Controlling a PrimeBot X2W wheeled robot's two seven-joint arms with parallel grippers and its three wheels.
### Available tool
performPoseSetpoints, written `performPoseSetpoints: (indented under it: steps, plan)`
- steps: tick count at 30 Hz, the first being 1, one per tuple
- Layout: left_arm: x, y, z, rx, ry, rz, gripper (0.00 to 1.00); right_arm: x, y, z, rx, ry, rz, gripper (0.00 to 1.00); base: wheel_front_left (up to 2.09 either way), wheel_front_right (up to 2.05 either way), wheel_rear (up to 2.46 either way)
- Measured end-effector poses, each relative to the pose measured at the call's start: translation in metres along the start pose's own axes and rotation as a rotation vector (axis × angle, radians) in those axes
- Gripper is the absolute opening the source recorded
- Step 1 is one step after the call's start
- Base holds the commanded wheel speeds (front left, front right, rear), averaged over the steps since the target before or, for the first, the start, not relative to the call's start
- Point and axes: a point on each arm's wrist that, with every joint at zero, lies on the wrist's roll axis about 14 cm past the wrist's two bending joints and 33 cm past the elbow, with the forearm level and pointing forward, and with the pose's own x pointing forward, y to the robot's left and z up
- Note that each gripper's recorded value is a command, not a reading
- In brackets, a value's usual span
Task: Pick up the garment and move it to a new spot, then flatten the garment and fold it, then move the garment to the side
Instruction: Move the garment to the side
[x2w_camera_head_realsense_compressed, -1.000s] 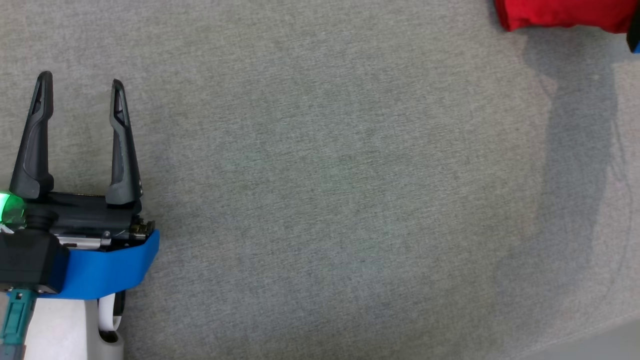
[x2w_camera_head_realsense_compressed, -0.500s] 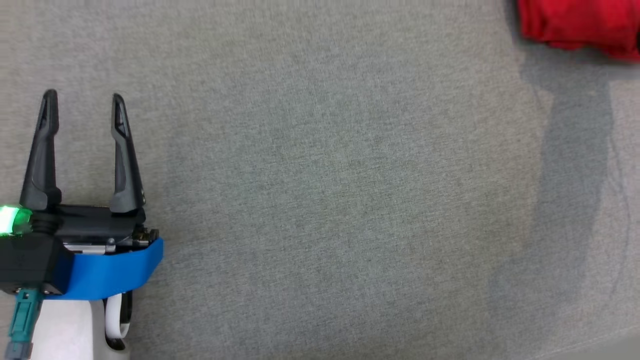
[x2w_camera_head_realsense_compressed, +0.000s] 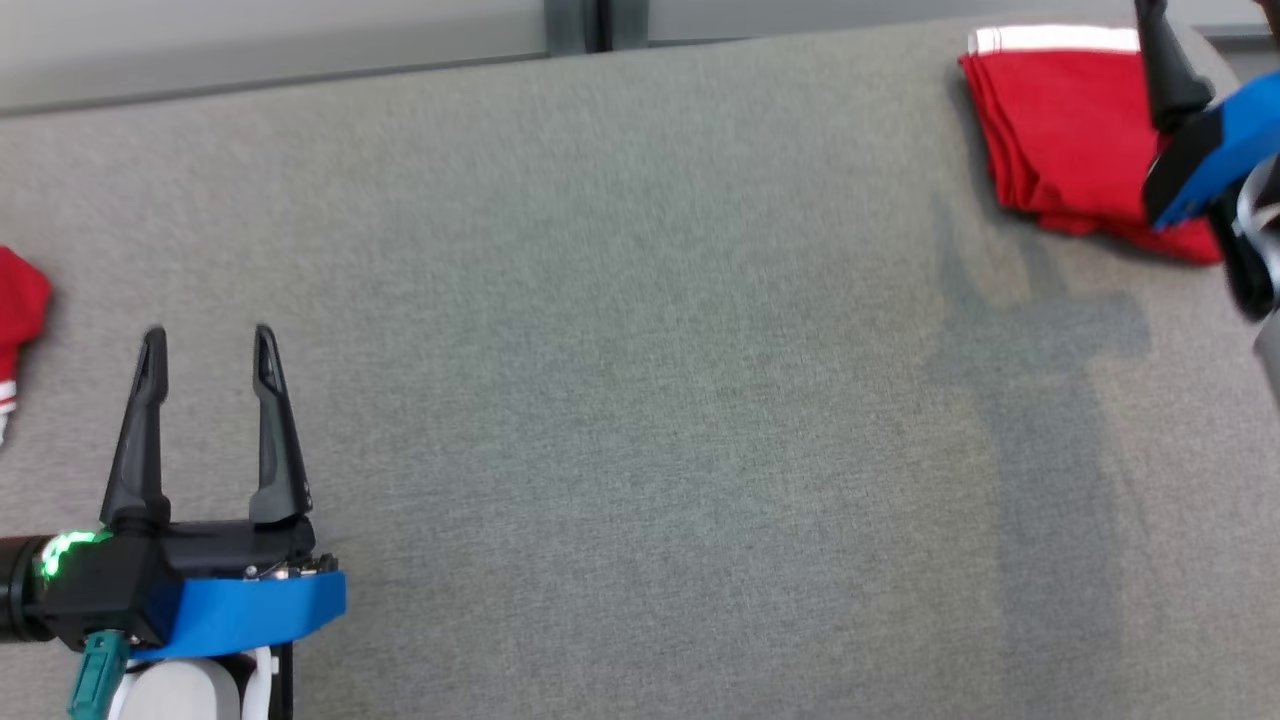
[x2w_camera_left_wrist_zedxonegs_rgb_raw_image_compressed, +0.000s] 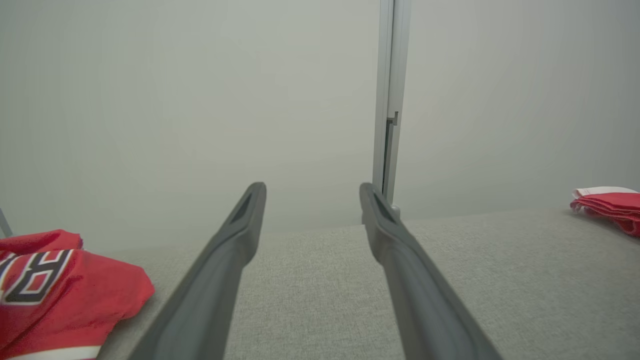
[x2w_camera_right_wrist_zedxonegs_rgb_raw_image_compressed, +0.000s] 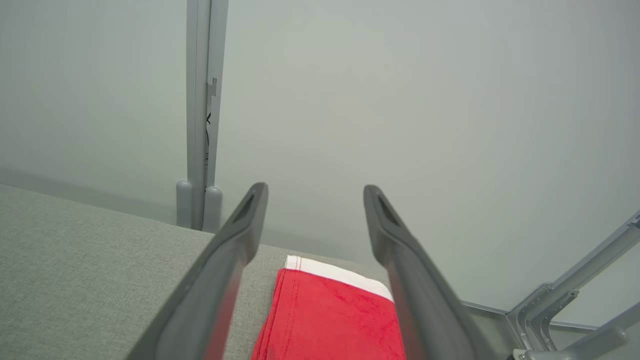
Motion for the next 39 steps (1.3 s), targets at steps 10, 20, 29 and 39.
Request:
performPoseSetpoints:
  steps: [10, 20, 29, 39]
  plan:
    - [-0.042, 0.015, 0.016, -0.002, 0.008, 0.069, 1.00, -0.056, 0.064, 0.015, 0.194, -0.127, 0.080, 1.00, 0.00, 0.00, 0.00]
    - [-0.073, 0.022, 0.023, -0.013, 0.015, 0.114, 1.00, -0.119, 0.112, -0.015, 0.340, -0.098, 0.113, 1.00, 0.00, 0.00, 0.00]
    - [-0.090, 0.028, 0.011, -0.028, 0.059, 0.137, 1.00, -0.162, 0.132, -0.042, 0.380, -0.044, 0.102, 1.00, 0.00, 0.00, 0.00]
    - [-0.098, 0.032, 0.003, -0.034, 0.089, 0.157, 1.00, -0.185, 0.135, -0.052, 0.375, -0.023, 0.064, 1.00, 0.00, 0.00, 0.00]
